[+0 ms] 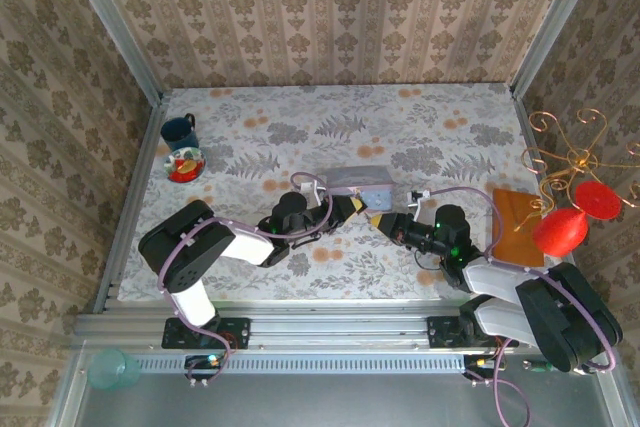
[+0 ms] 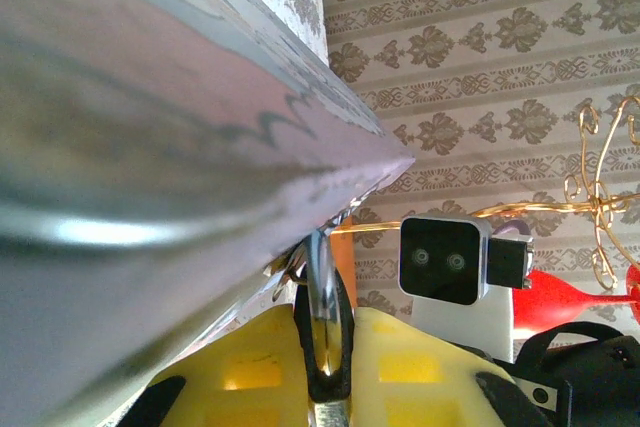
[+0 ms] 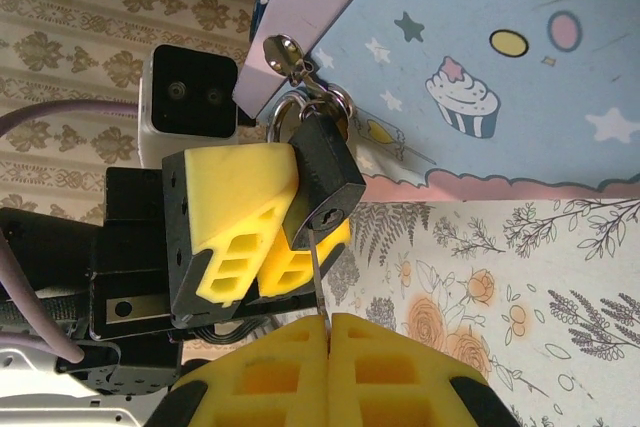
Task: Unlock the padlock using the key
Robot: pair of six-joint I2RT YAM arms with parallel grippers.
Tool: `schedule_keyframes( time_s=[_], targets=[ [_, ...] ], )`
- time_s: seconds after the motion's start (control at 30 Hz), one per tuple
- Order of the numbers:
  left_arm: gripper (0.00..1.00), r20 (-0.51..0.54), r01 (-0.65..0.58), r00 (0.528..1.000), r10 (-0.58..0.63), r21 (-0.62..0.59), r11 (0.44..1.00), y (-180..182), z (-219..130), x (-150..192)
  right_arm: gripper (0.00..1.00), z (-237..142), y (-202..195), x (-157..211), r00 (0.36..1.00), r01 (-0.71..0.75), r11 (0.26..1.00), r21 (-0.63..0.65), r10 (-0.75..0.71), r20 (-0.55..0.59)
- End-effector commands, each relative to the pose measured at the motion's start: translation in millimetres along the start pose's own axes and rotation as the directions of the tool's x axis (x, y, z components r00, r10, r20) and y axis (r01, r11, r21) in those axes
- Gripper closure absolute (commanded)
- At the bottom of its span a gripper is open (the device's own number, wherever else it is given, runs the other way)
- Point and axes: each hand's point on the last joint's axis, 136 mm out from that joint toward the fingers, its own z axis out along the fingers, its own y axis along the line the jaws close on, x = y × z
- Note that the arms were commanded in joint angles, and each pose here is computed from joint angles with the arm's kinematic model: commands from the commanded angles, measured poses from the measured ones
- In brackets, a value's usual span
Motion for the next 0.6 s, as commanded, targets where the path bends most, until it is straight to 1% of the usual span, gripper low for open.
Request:
schedule_keyframes(
  time_s=[0.0, 0.43, 0.57],
  targets=[
    [0.92, -0.016, 0.0, 1.0, 0.001, 0.069, 0.998, -16.6, 0.7, 5.1, 1.0, -2.2, 1.9, -6.5, 0.999, 0.001, 1.0, -0.004, 0.0, 0.033],
    [0.94, -0.003, 0.005, 1.0, -0.004, 0.06, 0.998, -11.6, -1.9, 2.9, 1.0, -2.6, -2.0, -7.3, 0.999, -0.01, 1.0, 0.011, 0.01, 0.035],
    [0.94, 0.0, 0.011, 1.0, -0.011, 0.081, 0.997, -13.3, 0.5, 1.6, 1.0, -3.8, -5.5, -6.2, 0.999, -0.014, 1.0, 0.022, 0.013, 0.032]
  ],
)
